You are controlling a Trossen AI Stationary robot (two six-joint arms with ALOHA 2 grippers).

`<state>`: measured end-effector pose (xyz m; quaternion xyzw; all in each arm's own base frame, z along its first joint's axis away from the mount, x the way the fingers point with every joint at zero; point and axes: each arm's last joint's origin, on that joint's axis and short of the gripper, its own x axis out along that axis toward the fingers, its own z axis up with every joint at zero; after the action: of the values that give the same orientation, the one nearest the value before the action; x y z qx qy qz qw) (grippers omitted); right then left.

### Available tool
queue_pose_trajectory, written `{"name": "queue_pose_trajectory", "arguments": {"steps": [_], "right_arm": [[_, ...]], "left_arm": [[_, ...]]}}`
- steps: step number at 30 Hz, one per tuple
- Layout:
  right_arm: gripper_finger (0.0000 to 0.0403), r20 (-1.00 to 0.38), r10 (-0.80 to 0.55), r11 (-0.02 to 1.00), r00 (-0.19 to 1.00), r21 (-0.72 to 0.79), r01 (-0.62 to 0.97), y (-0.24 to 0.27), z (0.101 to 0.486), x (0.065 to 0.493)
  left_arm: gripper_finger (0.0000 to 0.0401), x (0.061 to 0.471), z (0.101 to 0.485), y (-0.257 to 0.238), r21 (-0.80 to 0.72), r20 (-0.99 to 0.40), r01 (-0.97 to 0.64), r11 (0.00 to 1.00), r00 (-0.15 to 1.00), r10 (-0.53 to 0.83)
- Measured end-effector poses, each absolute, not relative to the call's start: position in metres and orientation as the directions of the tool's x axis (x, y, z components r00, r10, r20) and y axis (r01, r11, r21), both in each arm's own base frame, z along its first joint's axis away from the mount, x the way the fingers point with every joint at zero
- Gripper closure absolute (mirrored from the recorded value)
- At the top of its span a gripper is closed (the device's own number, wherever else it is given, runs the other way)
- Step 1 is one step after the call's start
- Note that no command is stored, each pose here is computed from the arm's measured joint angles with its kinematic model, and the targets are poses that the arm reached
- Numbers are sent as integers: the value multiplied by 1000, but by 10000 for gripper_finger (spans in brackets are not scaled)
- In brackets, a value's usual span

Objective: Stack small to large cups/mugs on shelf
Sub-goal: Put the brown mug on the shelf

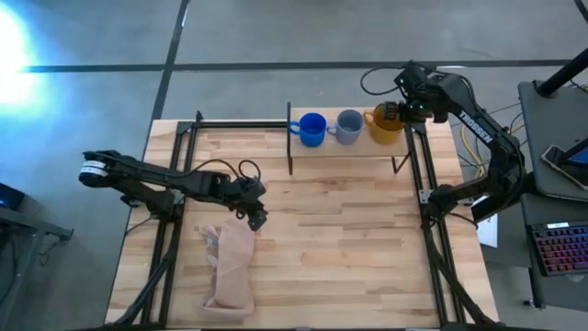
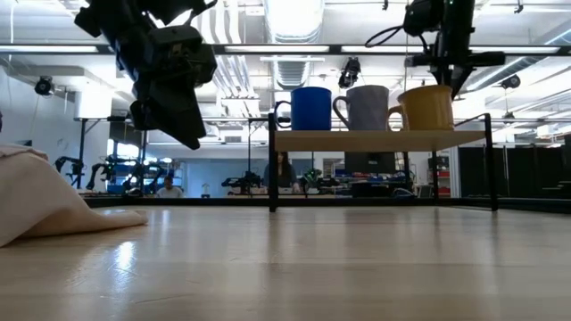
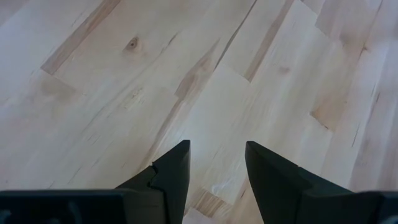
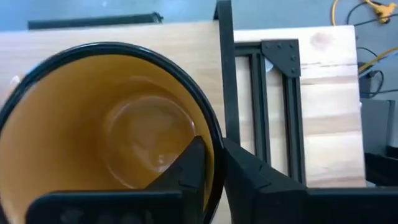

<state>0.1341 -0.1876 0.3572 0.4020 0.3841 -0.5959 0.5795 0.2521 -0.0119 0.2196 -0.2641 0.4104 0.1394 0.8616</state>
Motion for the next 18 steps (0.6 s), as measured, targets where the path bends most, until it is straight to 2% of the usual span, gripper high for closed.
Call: {"name": "queue_pose_trajectory", "arguments": {"steps": [6, 18], "right_arm": [[370, -915, -403, -32, 12, 27, 999, -189, 359, 135], [368, -931, -364, 1, -13, -14, 1000, -185, 357, 132]], "left_arm": [[261, 251, 217, -12, -336, -787, -461, 822, 616, 24], [261, 251, 217, -12, -337, -787, -461, 821, 617, 24]]}}
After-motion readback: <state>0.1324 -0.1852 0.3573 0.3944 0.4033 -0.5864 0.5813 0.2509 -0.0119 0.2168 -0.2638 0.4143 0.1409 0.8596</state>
